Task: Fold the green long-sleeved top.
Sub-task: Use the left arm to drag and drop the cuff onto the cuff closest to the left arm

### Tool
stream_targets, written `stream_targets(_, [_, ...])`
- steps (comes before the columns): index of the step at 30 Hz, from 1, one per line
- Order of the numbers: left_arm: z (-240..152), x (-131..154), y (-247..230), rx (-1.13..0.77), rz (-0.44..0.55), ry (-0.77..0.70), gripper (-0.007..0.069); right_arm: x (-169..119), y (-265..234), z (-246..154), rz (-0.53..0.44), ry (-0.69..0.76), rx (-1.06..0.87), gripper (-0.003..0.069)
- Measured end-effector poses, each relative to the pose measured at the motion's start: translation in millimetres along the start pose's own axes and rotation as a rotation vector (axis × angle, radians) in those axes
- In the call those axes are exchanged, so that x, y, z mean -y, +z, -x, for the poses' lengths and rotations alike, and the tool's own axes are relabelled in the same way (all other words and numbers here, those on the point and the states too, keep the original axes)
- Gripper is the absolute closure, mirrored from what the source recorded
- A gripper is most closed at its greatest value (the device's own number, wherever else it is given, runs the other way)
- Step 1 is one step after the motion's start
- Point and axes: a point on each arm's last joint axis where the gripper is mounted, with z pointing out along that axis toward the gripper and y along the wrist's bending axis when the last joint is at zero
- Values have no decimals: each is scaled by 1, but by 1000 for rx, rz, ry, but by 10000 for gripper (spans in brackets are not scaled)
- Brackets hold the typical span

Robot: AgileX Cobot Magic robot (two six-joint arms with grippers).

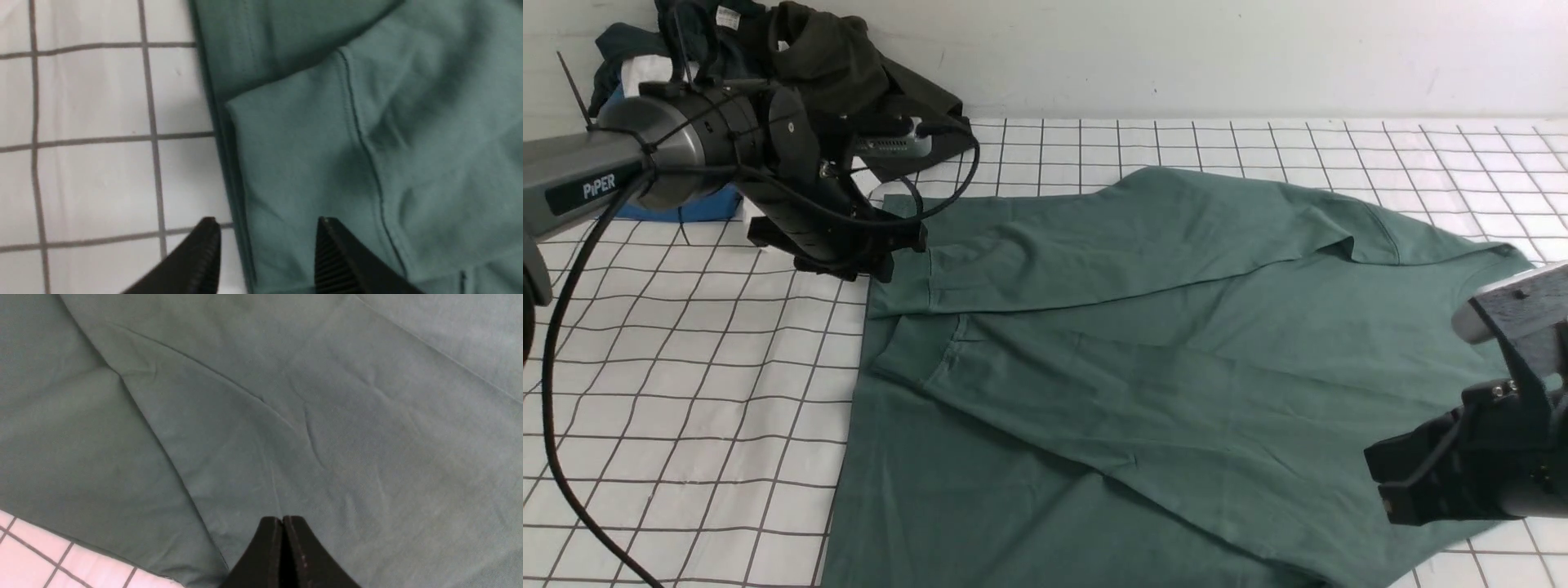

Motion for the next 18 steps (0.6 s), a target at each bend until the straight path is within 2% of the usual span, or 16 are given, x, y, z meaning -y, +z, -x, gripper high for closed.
stream_targets(2, [-2,-2,11,0,4,-3,268,0,0,0,4,10,4,665])
stream_targets(4, [-4,-3,18,-10,6,-5,276,-1,0,1,7,17,6,665])
stream_targets(6, [-8,-2,25,-27,6,3,347,-1,0,1,8,19,6,665])
stream_targets(7, [-8,-2,25,-28,6,6,357,-1,0,1,8,19,6,665])
stream_targets(9, [-9,-1,27,-36,1,27,504,-1,0,1,8,19,6,665])
stream_targets(11, [-9,2,25,-32,-3,61,587,-1,0,1,8,20,7,665])
stream_targets(15, [-3,8,6,-25,-18,77,621,-1,0,1,8,20,7,665])
stream_targets(18, [10,17,-36,-8,-51,79,622,-1,0,1,8,17,7,665])
